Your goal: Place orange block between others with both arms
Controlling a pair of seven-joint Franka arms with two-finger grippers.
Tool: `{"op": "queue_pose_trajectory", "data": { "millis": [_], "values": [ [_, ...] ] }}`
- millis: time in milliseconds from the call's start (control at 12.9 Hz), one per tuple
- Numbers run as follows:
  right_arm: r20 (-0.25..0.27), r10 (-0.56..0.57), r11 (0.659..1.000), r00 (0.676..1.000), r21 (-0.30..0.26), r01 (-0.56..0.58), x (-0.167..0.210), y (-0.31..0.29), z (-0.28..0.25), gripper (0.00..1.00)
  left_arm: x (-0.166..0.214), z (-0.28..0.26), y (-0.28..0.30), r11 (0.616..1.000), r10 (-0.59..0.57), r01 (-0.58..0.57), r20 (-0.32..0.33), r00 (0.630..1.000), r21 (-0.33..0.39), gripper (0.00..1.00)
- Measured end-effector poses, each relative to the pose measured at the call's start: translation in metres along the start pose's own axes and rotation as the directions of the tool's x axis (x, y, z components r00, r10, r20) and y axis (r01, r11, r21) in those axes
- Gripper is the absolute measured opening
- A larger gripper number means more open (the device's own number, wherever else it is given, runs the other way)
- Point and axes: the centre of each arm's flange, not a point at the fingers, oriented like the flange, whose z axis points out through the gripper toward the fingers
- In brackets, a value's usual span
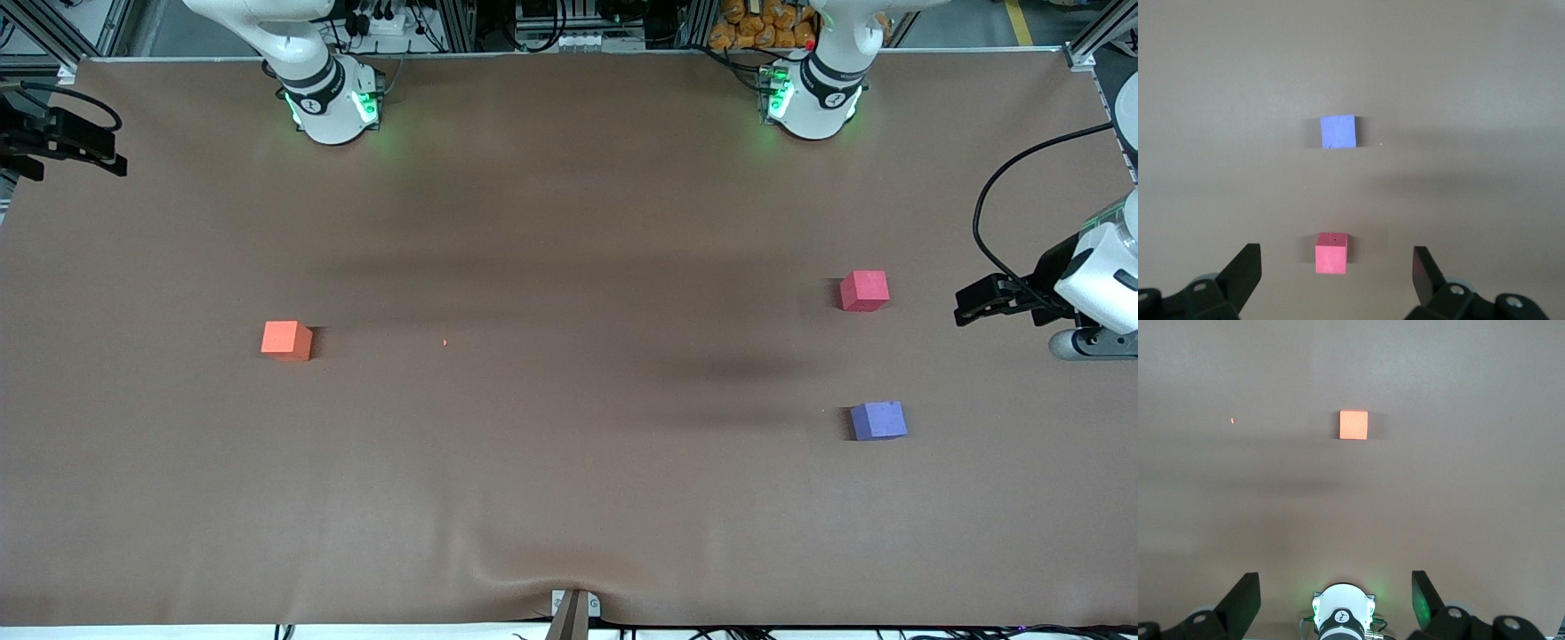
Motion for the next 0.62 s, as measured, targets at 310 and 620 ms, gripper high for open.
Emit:
{"op": "queue_pose_trajectory", "data": {
  "millis": [310, 620],
  "values": [
    [0.000, -0.005, 1.000, 1.000, -0.001, 0.005, 0.0002, -0.0023, 0.0000, 1.00, -0.0064, 0.0044, -0.0003, 1.000, -0.001, 0.000, 0.058, 0.998, 0.003, 1.00],
    [0.000, -0.003, 1.000, 1.000, -0.001, 0.003, 0.0001, -0.0015, 0.0000, 1.00, -0.0067, 0.0044, 0.0004, 1.000, 0.000, -0.001, 0.060, 0.998, 0.003, 1.00]
  ]
}}
